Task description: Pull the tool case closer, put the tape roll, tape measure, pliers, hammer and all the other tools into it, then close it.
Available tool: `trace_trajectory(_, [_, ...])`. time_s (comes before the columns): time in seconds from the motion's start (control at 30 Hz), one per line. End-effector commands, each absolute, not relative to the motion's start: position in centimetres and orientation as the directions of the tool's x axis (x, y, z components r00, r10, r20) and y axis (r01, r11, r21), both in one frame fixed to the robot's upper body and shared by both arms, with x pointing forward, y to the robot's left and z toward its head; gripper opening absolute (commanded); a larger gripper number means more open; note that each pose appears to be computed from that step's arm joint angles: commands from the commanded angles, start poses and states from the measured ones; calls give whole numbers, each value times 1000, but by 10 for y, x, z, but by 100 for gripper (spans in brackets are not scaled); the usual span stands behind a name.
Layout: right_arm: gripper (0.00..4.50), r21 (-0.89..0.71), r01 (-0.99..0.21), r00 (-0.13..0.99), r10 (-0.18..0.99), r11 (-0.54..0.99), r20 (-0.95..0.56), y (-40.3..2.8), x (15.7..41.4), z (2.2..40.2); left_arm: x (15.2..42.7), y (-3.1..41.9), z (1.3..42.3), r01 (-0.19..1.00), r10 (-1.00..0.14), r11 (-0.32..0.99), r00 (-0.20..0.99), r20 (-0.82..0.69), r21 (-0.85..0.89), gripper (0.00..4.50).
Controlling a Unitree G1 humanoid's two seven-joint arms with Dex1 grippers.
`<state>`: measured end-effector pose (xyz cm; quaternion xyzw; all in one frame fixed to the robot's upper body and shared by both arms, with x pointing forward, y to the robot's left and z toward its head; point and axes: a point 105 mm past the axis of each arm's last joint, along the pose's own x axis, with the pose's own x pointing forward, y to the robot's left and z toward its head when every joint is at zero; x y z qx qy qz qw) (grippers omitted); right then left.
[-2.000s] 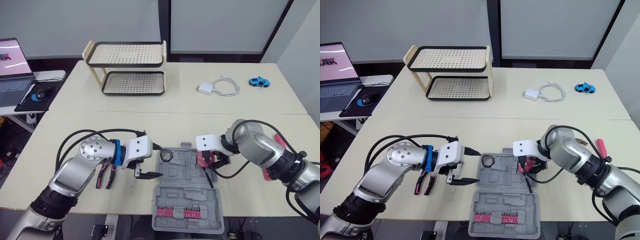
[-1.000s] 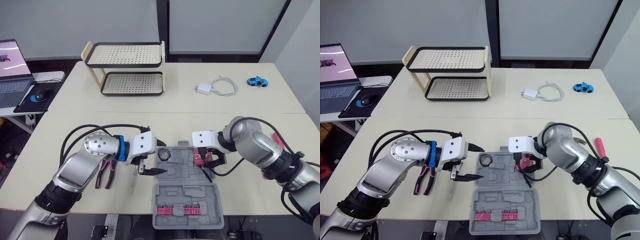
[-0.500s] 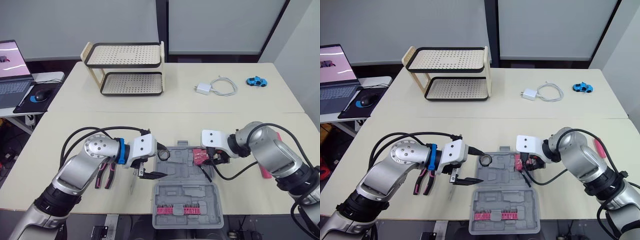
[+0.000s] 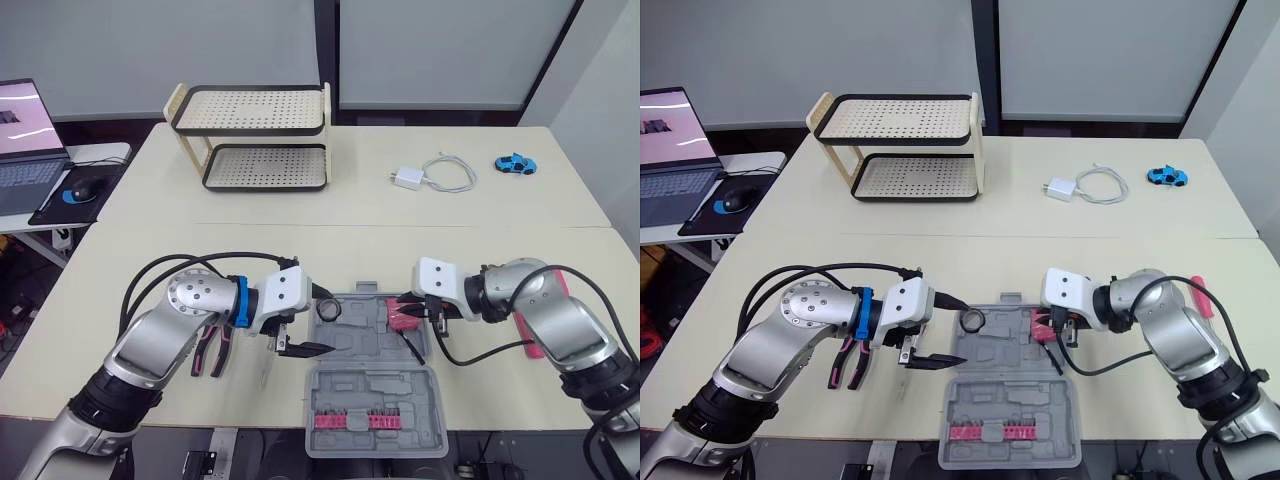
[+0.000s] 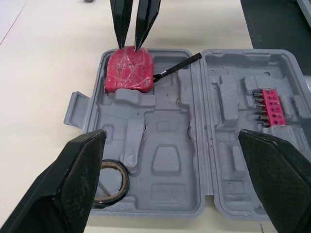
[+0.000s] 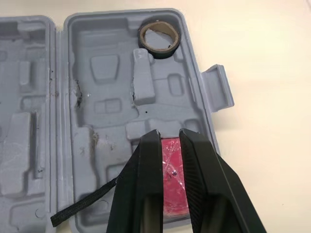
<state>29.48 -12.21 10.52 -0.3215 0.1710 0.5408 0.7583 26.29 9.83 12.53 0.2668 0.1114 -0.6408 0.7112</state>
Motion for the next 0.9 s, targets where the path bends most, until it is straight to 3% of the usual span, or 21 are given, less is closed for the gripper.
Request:
trace_trajectory(0.03, [68,-372,-892,434,713,256,-550,-130,301,106,264,100,137,960,-861,39,173,-478,277,450])
trace_trajectory(0.4, [68,-326,-882,466,740,341,-485,-128,309,90,264,102,140,960,-859,34,170,-482,278,450])
trace_trajectory(0.9, [68,-176,-908,401,668,381,-626,-147,304,35,264,105,140,958,-853,30,173,-493,285,450])
